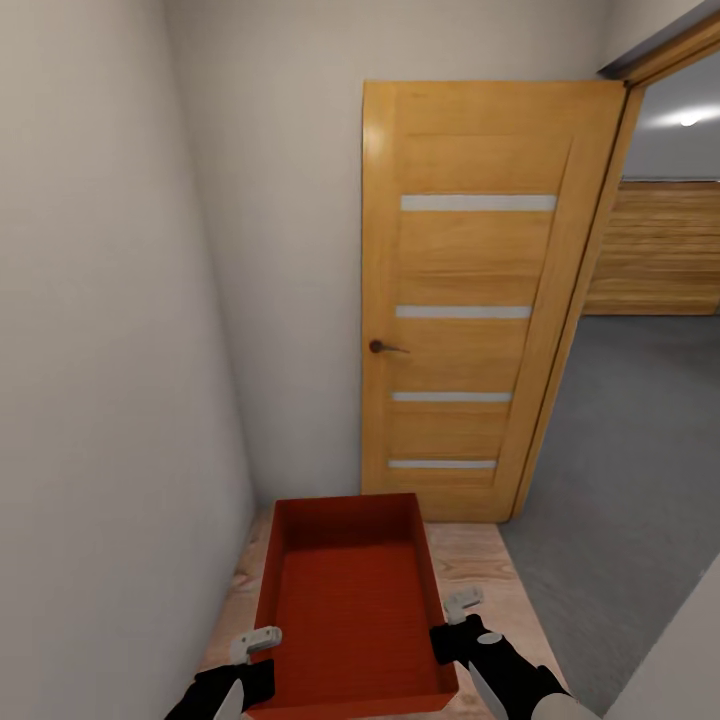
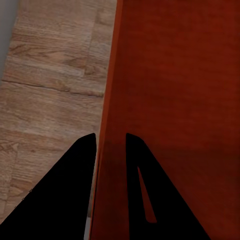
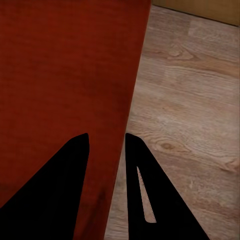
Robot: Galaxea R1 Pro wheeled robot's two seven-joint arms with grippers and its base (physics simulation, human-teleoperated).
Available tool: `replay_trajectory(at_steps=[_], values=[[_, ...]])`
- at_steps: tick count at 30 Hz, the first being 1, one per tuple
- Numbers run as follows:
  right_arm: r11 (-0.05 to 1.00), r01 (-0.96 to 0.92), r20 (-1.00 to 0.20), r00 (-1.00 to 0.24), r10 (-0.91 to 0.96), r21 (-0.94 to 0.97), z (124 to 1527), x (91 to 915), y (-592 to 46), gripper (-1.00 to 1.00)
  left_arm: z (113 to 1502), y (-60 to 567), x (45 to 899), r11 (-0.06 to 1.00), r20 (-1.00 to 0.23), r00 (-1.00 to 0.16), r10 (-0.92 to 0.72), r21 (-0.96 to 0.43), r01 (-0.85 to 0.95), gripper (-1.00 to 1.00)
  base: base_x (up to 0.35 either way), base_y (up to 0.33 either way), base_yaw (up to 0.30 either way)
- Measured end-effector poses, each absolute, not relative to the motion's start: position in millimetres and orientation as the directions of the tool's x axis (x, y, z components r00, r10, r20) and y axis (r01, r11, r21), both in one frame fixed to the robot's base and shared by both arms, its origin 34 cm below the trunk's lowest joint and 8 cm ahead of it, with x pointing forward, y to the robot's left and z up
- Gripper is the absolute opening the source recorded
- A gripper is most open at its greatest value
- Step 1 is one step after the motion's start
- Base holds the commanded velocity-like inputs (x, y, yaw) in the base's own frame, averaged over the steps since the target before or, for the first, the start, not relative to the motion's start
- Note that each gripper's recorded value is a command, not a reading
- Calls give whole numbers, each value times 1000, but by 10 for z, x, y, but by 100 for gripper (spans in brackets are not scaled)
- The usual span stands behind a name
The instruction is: Move the two storage containers from the living room to the garage. In the garage, place one container on the floor and stack the other container on top of it (either order is fine).
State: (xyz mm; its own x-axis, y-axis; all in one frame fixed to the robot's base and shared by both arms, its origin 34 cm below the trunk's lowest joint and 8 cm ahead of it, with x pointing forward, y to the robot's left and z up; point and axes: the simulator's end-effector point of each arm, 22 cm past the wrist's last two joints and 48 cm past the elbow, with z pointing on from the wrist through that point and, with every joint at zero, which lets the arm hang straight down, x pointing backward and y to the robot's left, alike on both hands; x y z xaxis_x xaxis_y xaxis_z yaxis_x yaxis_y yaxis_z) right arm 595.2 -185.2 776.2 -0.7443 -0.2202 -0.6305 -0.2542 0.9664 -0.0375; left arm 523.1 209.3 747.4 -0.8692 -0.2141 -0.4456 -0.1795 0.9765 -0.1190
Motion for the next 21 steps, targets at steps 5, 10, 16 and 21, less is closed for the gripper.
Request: replay_trajectory(at_steps=[5, 10, 16, 21], values=[[967, -254, -631, -744, -220, -37, 7762, 5952, -1853, -100, 7476, 2094, 5234, 977, -446, -869, -213, -119, -179, -100, 323, 0, 0], [966, -254, -631, -744, -220, -37, 7762, 5952, -1852, -100, 7475, 2094, 5233, 977, -446, -869, -214, -119, -179, -100, 323, 0, 0], [966, -254, -630, -744, -220, -37, 7762, 5952, -1852, -100, 7474, 2093, 5231, 977, -446, -869, -214, -119, -179, -100, 323, 0, 0], [966, -254, -630, -745, -220, -37, 7760, 5953, -1852, -100, 7472, 2093, 5232, 977, -445, -870, -214, -119, -179, -100, 259, 0, -26]])
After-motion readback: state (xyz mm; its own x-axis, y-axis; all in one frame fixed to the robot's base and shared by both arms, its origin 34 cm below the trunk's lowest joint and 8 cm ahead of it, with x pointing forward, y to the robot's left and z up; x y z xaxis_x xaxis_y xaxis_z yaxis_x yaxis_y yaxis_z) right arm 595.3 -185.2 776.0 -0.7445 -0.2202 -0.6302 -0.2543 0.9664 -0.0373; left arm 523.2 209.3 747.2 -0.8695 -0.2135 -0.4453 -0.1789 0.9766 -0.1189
